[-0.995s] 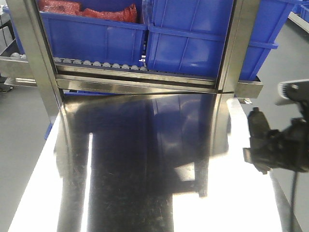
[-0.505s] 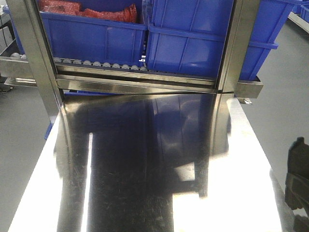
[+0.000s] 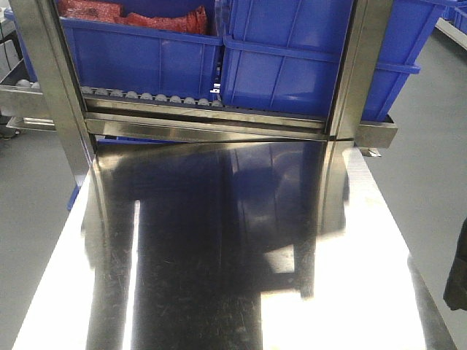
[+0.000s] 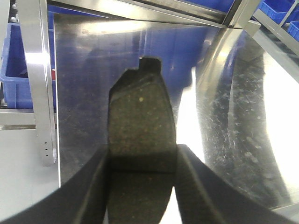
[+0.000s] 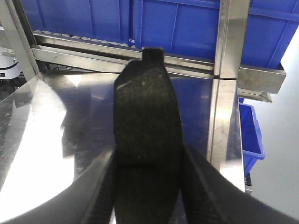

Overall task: Move and align brake pads A on conveyor
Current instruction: 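Lift the brake pad with the right gripper clear of the table, then turn the base away from the steel table toward the yellow line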

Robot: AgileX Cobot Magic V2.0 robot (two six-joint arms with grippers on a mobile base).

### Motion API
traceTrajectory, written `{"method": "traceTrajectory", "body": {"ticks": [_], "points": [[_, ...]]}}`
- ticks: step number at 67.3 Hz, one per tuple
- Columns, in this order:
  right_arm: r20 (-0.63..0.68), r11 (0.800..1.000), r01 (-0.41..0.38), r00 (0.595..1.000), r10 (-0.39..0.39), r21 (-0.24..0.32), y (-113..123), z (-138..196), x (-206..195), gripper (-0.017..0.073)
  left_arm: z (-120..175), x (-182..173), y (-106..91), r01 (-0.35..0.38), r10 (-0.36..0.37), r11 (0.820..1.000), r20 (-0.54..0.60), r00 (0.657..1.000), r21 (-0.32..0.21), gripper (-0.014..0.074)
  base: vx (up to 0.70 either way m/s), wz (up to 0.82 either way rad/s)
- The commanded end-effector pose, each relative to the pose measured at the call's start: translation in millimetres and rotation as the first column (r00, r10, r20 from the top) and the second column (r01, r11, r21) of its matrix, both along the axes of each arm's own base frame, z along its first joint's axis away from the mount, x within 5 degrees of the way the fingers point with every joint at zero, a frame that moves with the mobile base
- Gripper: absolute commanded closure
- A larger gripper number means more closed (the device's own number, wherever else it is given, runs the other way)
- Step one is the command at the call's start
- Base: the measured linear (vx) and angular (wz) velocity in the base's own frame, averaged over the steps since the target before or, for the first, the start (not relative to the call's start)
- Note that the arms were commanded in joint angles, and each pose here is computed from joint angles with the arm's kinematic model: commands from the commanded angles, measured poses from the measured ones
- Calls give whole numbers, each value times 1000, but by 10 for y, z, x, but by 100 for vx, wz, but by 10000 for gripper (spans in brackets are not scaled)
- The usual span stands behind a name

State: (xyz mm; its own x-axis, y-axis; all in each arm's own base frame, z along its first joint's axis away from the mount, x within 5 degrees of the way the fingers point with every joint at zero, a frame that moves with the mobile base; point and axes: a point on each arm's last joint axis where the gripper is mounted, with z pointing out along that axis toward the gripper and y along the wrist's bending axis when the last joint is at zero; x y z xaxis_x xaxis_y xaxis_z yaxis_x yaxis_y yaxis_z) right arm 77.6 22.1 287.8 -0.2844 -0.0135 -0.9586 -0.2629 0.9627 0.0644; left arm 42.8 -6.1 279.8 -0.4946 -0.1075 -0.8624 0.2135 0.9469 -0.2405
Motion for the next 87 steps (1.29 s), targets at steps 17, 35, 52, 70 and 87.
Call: {"method": "traceTrajectory", "body": {"ticks": [17,35,52,70,87], "points": [[128,1000,-17,992,14,19,14,192,13,566,145,24,-20,18,-15,999,94,995,-33,600,0,0],[128,1000,-17,992,14,19,14,192,13,566,146,24,-20,18,-15,999,94,995,-32,600,-4,19],[128,1000,-17,992,14,19,14,192,13,566,146,24,-20,18,-15,999,94,995,-32,600,-13,61],[126,1000,-16,992,14,19,14,191,13,566,145,23,-19,17,-14,999,94,995,-32,600,-19,76],[126,1000,-16,992,14,19,14,191,13,566,145,23,-19,17,-14,999,94,995,-32,600,-20,77]]}}
